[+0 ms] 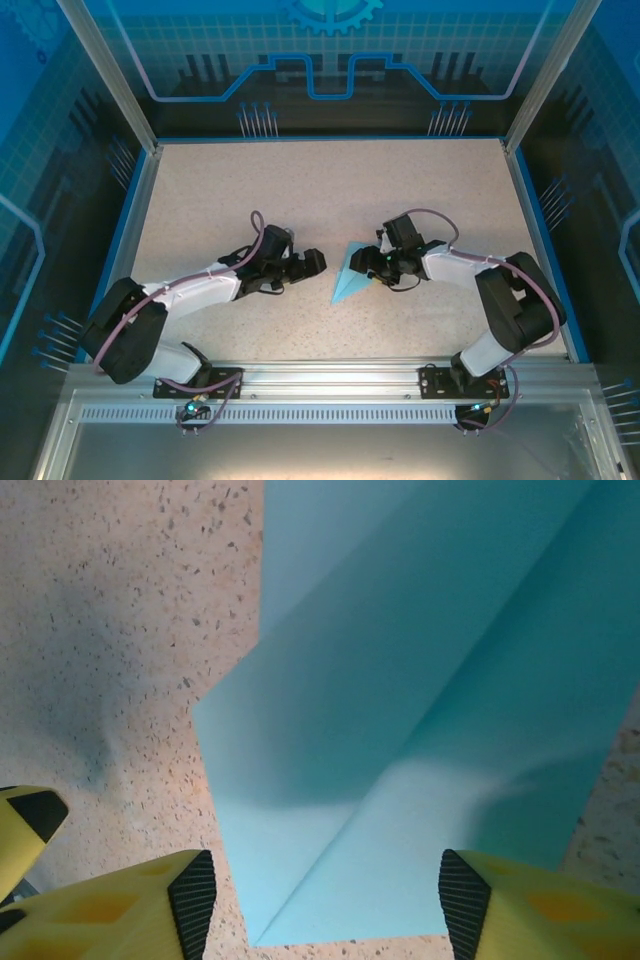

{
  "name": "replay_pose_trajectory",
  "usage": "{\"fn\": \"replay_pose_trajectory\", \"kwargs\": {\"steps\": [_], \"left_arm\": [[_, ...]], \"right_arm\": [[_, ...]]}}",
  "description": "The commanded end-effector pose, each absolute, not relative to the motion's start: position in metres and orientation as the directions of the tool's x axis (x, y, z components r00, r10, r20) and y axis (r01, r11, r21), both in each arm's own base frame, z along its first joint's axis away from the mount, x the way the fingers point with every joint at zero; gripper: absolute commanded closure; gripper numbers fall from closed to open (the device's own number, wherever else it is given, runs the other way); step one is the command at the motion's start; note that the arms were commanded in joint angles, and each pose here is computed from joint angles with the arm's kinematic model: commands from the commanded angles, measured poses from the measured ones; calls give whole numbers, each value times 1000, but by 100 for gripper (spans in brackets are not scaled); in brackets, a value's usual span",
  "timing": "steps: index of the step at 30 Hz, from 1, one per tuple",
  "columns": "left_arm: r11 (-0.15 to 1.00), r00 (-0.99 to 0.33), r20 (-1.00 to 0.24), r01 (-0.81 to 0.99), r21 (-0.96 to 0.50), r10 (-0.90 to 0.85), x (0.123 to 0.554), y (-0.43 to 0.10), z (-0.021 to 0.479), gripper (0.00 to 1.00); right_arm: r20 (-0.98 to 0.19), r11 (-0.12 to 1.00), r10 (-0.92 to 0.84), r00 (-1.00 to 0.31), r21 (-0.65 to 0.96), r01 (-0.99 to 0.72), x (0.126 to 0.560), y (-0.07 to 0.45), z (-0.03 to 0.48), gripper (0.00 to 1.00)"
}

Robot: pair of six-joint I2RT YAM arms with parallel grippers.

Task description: Fold a paper plane with a square sheet of paper (pick it up from the middle)

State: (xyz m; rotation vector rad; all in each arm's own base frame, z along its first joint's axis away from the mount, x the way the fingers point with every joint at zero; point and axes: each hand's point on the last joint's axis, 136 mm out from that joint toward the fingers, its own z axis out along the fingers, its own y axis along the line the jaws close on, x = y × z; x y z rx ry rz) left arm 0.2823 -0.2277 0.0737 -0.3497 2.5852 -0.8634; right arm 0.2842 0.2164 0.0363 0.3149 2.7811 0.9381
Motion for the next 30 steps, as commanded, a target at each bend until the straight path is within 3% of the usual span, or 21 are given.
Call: {"fn": "replay_pose_trajectory", "kwargs": {"steps": [1,9,17,25,30], "left_arm": [[753,-881,-288,-108,-649,-375,286,-226,82,2],[745,-890,-267,-112,-657,-370,290,-231,81,2],[687,-898,-206,-133,-714,-388,294,-236,80,1],[617,-931,-139,-109,-779,-339,296,-251,79,2],[556,-929,-128,-94,-826,-348,301,-250,84,2]], "right_arm": [[-122,758,289,-950,635,149,298,226,41,39],[-86,734,304,-949,657,175,312,238,31,46],[-155,691,263,-952,719,73,325,253,45,59],[-188,654,250,-950,756,22,338,265,45,84],[-268,574,258,-928,815,-75,351,270,92,94]]}}
